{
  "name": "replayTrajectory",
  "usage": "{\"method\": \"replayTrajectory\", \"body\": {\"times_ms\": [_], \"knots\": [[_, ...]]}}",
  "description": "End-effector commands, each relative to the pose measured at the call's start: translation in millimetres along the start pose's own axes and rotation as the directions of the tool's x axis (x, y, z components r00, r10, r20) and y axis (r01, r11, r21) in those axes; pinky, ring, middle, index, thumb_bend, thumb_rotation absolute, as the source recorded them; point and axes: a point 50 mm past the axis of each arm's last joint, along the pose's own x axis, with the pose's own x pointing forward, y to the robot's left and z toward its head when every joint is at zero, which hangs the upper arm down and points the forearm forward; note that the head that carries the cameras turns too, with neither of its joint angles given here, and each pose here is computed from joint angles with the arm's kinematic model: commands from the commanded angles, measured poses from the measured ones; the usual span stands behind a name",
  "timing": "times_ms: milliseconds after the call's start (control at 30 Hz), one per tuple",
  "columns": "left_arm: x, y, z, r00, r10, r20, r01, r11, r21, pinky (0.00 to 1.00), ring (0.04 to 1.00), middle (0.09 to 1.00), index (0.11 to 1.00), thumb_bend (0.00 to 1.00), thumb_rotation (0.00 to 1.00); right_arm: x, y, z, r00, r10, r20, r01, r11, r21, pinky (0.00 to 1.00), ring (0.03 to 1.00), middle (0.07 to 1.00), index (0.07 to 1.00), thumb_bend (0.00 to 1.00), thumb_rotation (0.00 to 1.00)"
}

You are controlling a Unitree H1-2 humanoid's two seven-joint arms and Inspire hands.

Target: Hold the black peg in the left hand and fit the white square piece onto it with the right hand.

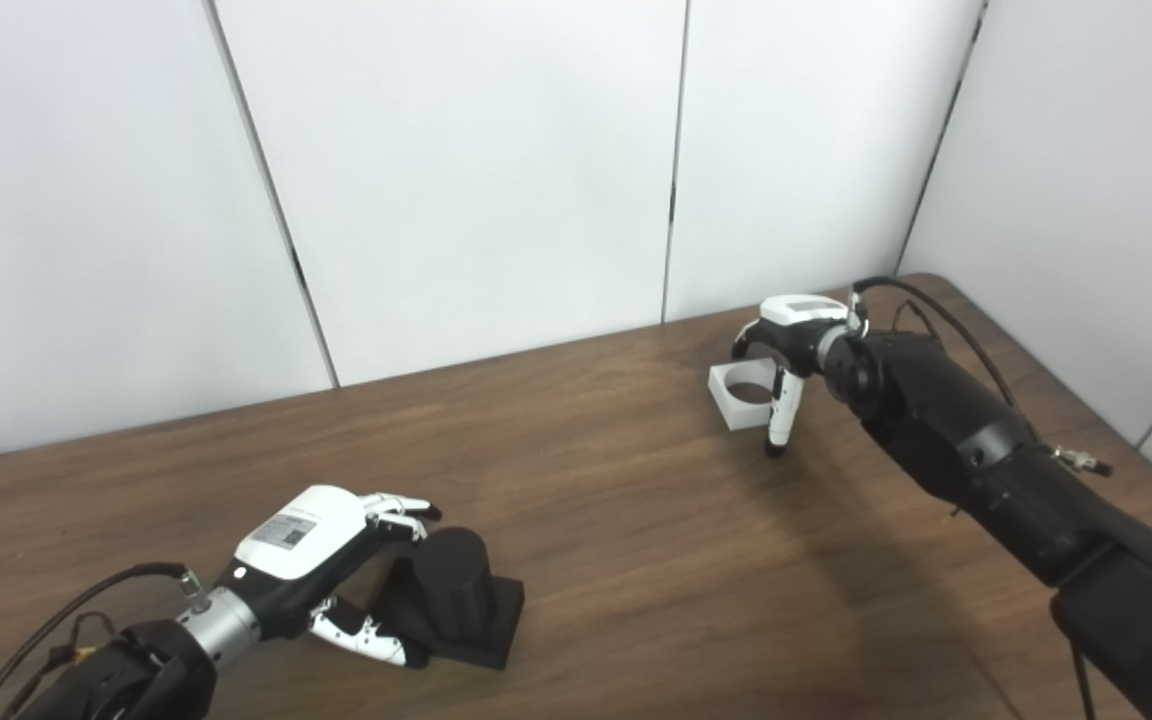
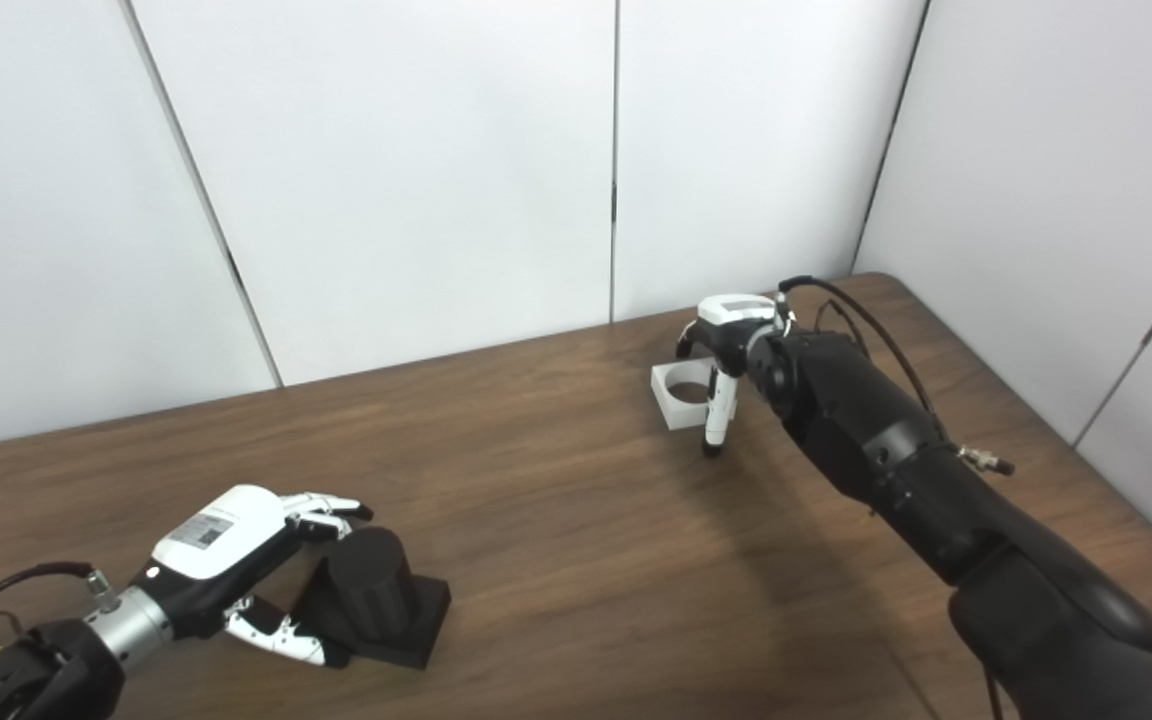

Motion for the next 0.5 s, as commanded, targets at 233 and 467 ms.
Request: {"method": "replayTrajectory", "body": {"times_ms": [233, 467], "knots": [[-20.2, -36.7, -2.7, 0.982, -0.186, -0.034, 0.187, 0.982, 0.02, 0.76, 0.847, 0.843, 0.488, 0.52, 0.06, 3.4, -19.2, -6.0, 0.998, -0.067, -0.017, 0.066, 0.996, -0.064, 0.76, 0.882, 0.87, 0.504, 0.54, 0.13], [-20.2, -34.3, -1.9, 0.983, -0.183, -0.034, 0.184, 0.982, 0.035, 0.74, 0.837, 0.839, 0.488, 0.52, 0.06, 1.6, -18.4, -7.9, 0.997, -0.072, 0.005, 0.072, 0.996, -0.061, 0.76, 0.852, 0.789, 0.485, 0.52, 0.14]]}}
